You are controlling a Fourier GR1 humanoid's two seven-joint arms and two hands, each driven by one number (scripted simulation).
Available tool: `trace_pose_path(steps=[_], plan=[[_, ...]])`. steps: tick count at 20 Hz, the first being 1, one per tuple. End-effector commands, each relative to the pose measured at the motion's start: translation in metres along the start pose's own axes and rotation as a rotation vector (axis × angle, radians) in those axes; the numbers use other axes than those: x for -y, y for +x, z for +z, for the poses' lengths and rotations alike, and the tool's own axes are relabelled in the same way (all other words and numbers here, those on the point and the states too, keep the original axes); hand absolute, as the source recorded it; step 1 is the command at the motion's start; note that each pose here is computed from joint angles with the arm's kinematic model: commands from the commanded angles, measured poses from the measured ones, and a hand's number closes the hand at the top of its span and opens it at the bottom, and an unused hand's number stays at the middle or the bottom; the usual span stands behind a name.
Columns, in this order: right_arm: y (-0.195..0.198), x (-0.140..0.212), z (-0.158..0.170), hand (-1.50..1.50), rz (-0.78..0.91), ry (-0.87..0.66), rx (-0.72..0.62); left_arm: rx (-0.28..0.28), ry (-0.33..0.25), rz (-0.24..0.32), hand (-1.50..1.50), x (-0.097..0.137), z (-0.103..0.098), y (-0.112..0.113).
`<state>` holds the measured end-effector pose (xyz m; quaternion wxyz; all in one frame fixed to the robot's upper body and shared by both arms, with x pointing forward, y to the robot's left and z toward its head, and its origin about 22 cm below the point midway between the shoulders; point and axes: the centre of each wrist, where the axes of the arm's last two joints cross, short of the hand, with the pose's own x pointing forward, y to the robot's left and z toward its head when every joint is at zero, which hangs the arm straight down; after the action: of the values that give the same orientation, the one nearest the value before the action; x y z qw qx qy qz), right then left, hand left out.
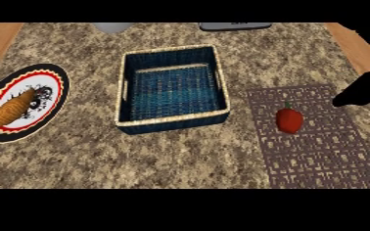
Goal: Pick the bell pepper from the placemat and place it in the basket
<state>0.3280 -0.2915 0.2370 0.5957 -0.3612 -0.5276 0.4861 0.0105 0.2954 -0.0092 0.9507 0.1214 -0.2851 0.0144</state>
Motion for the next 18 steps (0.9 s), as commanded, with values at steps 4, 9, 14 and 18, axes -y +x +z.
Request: trace_pose_path(steps=[4, 9, 14, 18], plan=[[0.005, 0.035, 0.014, -1.5, 0.115, 0.208, -0.079, 0.349, -0.023, 0.064, 0.0, 0.002, -0.028, 0.072], [0.01, 0.041, 0.019, -1.5, 0.132, 0.261, -0.094, 0.345, -0.018, 0.056, 0.0, 0.001, -0.041, 0.072], [0.014, 0.051, 0.024, -1.5, 0.097, 0.253, -0.087, 0.354, -0.031, 0.059, 0.0, -0.001, -0.049, 0.073], [0.016, 0.043, 0.022, -1.5, 0.058, 0.273, -0.065, 0.37, -0.016, 0.047, 0.0, -0.003, -0.055, 0.082]])
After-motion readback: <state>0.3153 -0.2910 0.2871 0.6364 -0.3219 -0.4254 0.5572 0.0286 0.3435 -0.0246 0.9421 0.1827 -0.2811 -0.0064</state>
